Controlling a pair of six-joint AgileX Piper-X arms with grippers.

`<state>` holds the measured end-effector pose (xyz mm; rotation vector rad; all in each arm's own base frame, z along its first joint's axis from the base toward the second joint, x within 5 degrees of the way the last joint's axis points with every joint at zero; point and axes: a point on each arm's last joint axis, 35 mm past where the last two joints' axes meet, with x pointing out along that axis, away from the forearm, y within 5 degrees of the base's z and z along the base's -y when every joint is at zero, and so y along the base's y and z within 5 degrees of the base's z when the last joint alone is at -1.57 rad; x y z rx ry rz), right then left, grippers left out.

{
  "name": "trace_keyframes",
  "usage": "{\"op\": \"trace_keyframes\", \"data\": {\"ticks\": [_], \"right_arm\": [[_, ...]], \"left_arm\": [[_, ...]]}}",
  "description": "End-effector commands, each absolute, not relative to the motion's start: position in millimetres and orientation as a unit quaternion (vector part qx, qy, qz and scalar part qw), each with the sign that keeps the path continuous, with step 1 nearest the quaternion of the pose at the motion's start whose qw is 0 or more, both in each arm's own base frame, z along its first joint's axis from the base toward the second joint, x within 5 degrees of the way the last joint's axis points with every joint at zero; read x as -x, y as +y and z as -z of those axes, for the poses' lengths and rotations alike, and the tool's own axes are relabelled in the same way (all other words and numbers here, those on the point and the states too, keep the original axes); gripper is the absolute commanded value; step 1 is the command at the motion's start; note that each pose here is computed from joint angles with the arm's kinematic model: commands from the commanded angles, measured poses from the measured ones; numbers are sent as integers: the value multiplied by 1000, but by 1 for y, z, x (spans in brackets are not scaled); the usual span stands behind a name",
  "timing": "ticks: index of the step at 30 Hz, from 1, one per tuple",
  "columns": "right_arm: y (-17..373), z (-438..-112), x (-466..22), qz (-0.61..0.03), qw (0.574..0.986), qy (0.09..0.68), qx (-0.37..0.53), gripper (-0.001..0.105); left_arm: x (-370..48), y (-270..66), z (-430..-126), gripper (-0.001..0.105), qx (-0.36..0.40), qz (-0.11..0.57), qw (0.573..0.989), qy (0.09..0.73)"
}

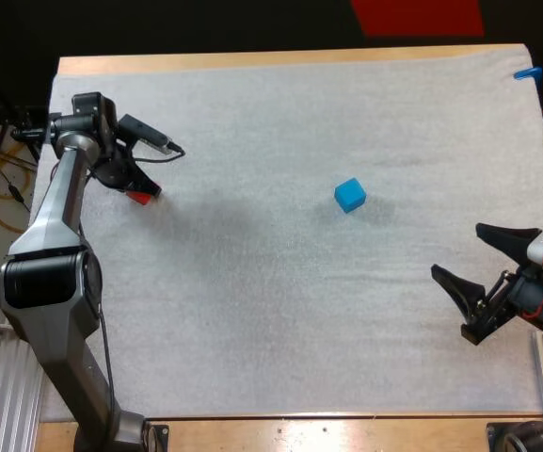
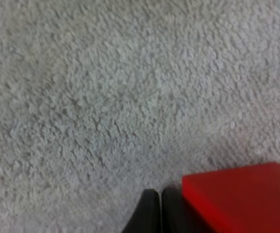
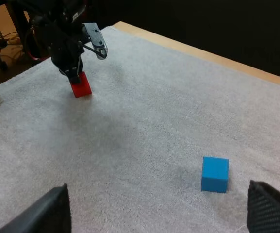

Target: Stack red cube on blue cube

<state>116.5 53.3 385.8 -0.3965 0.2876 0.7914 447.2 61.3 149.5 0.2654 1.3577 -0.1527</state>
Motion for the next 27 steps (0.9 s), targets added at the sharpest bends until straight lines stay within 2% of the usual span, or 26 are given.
{"op": "trace_keyframes", "data": {"ticks": [1,12,21,27], "right_arm": [[54,-390,-116,-385,893,128,194,71],[54,-392,-117,-383,895,116,195,71],[54,-392,-117,-383,895,116,195,71],[54,-392,-117,-383,895,116,195,71]], "left_arm": [[-445,60,-150,0,-118,69,762,633],[-442,31,-149,0,-105,126,749,642],[-435,-10,-149,0,-92,173,724,661],[-425,-47,-149,0,-87,217,693,682]]}}
